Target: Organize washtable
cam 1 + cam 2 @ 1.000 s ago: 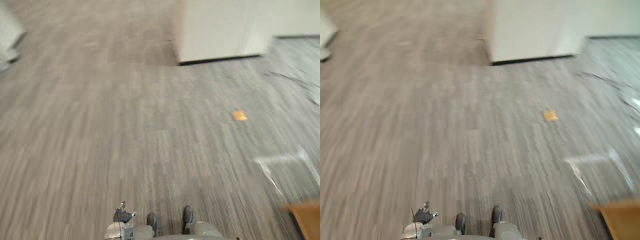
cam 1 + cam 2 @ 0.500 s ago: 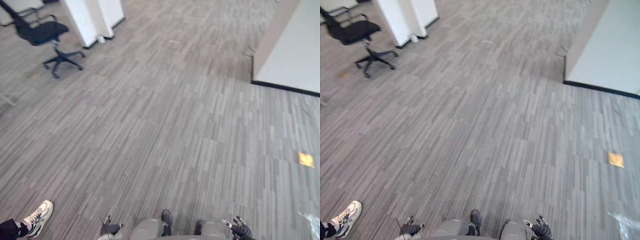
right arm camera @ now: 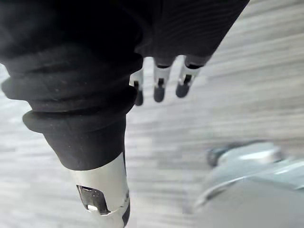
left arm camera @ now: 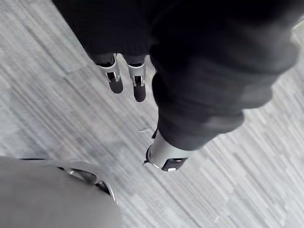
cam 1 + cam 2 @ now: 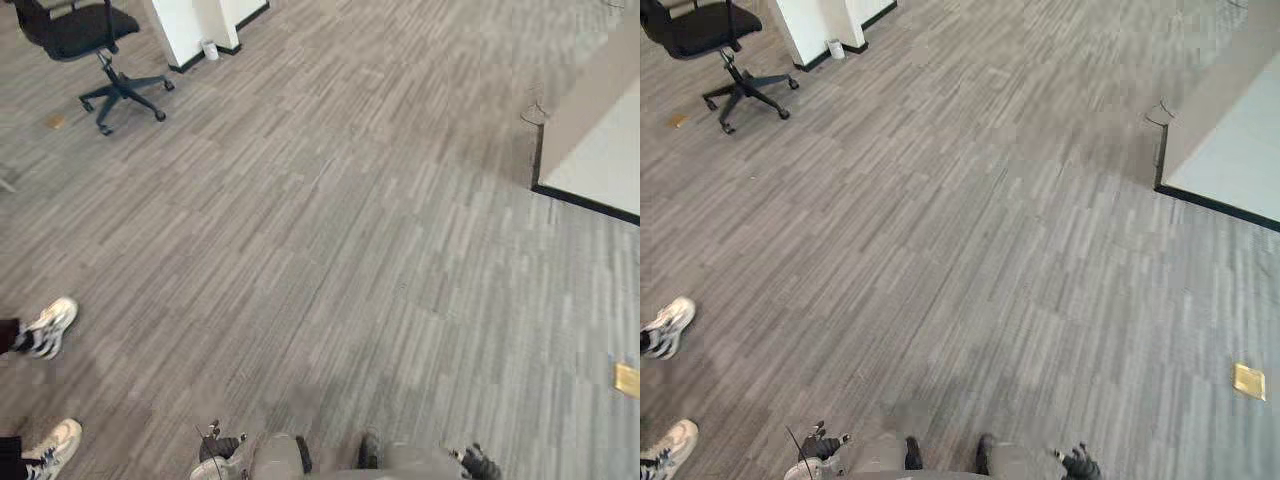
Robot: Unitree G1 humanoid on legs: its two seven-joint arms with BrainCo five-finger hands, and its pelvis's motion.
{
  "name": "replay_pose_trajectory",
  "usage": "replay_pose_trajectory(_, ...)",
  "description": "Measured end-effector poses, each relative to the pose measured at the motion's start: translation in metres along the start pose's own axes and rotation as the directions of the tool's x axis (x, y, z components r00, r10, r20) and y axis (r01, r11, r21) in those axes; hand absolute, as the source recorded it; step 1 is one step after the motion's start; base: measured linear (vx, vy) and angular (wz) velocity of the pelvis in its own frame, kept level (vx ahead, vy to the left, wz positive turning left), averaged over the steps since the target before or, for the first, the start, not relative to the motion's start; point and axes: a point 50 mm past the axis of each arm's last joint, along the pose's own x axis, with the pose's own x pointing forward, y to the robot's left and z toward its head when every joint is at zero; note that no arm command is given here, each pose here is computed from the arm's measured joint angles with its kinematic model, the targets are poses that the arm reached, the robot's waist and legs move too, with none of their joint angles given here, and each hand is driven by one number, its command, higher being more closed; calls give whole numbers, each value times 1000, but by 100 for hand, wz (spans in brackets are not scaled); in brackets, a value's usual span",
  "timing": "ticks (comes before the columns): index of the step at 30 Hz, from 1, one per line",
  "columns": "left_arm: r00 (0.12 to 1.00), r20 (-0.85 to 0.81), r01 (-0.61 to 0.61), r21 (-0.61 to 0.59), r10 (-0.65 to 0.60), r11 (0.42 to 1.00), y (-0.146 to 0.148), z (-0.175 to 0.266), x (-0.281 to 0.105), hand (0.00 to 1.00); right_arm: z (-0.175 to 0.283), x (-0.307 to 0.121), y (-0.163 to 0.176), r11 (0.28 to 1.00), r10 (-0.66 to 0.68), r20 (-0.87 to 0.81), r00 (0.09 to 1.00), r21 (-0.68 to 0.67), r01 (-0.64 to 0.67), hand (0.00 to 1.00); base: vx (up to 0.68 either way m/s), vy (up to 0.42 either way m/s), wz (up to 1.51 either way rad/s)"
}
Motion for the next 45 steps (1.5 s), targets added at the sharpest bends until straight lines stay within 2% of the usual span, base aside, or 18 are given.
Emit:
replay_pose_trajectory(3,1000,25,0,13,0,1000,2,5,1,0,26,9,15,999,35,72,997,0,-35,0,579,118,-2)
replay_pose_trajectory(5,1000,-9,13,53,-13,999,3,-7,-3,0,35,12,21,998,58,91,994,-26,-56,0,551,264,-45)
replay_pose_trajectory(7,996,-83,11,62,-6,998,6,-30,-11,0,26,11,21,998,59,56,997,-37,-57,0,554,379,-83)
replay_pose_trajectory(11,993,-110,-41,67,48,997,26,-33,-9,0,3,6,43,994,105,-23,994,-19,-106,0,575,396,-40)
replay_pose_trajectory(20,998,-54,33,148,-26,988,8,-16,-3,0,7,7,40,983,142,-11,990,-116,-143,0,487,240,-31)
replay_pose_trajectory(24,1000,-29,10,179,-5,984,19,-8,0,0,-15,-1,22,989,94,-73,993,-107,-101,0,524,8,53)
replay_pose_trajectory(26,998,-64,-3,132,11,991,18,-21,-5,0,-34,-9,4,994,45,-120,992,-90,-56,0,768,-93,78)
replay_pose_trajectory(28,995,-82,-42,86,49,995,25,-27,-8,0,-31,-8,4,994,46,-115,992,-93,-57,0,710,-151,11)
replay_pose_trajectory(32,994,-97,-43,57,49,997,20,-32,-10,0,-21,-5,-6,992,31,-91,995,-118,-42,0,628,-62,3)
replay_pose_trajectory(36,996,-82,-41,72,47,997,20,-29,-9,0,-3,3,11,992,63,-41,997,-106,-67,0,408,120,4)
replay_pose_trajectory(40,996,-86,28,121,-17,992,2,-32,-11,0,5,5,-1,994,32,-25,999,-102,-34,0,342,290,14)
replay_pose_trajectory(42,995,-91,37,118,-26,992,-1,-33,-12,0,-4,3,5,991,53,-53,997,-119,-59,0,427,359,-15)
replay_pose_trajectory(45,994,-104,-7,105,18,994,14,-36,-12,0,-7,3,26,987,104,-59,993,-118,-110,0,465,308,-22)
